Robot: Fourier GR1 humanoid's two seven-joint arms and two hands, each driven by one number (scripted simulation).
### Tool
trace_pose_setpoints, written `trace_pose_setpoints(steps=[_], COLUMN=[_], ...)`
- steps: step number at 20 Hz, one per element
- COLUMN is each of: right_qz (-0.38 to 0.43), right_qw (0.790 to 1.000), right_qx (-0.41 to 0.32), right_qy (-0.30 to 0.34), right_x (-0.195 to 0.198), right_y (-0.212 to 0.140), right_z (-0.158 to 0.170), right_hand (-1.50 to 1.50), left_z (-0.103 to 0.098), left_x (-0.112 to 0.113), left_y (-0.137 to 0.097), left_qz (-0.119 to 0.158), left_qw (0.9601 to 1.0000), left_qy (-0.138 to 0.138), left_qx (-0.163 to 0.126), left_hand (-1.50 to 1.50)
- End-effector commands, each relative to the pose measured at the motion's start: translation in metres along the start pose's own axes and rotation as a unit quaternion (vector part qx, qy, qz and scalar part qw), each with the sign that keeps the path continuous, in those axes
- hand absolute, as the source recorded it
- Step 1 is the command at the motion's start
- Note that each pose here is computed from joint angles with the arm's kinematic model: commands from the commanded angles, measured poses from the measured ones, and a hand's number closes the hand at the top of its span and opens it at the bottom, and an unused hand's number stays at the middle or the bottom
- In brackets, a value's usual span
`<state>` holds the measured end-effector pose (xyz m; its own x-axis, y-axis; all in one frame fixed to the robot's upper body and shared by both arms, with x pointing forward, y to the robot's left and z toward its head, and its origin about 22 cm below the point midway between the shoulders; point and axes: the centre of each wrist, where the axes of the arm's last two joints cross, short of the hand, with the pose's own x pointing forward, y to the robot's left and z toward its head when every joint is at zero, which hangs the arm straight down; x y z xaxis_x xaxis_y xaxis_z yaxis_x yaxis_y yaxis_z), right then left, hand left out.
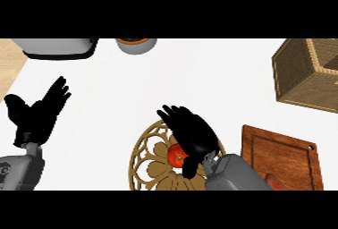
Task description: Pick the tomato from the placemat and place it in the basket
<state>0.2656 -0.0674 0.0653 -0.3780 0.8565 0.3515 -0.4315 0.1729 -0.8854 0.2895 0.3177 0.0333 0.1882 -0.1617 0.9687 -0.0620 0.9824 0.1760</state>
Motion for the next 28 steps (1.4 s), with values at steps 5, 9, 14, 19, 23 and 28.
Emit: trace_pose_setpoints(steps=[5, 9, 14, 19, 23, 28], right_qz=[-0.021, -0.003, 0.031, 0.040, 0.111, 0.099], right_qw=[0.999, 0.999, 0.999, 0.999, 0.993, 0.994], right_qx=[0.020, 0.024, 0.018, 0.021, 0.047, 0.038], right_qy=[-0.038, -0.028, -0.001, 0.007, -0.011, -0.009], right_x=[-0.003, 0.003, -0.007, -0.020, -0.006, -0.002], right_y=[-0.003, 0.026, 0.031, 0.036, 0.062, 0.050], right_z=[0.012, 0.006, 0.016, 0.002, -0.009, -0.027], right_hand=[-1.50, -1.50, -1.50, -1.50, 1.50, 1.50], left_z=[0.006, -0.016, -0.002, -0.012, 0.000, 0.003], left_x=[0.006, -0.005, 0.017, 0.021, 0.016, 0.004], left_y=[-0.008, 0.000, 0.004, 0.007, 0.000, -0.003], left_qz=[0.006, 0.002, -0.005, -0.003, -0.006, -0.001], left_qw=[1.0000, 1.0000, 0.9999, 1.0000, 1.0000, 1.0000], left_qy=[0.003, 0.003, 0.008, 0.005, 0.001, -0.002], left_qx=[-0.004, 0.003, 0.006, 0.001, -0.004, 0.004], left_hand=[0.00, 0.00, 0.00, 0.00, 0.00, 0.00])
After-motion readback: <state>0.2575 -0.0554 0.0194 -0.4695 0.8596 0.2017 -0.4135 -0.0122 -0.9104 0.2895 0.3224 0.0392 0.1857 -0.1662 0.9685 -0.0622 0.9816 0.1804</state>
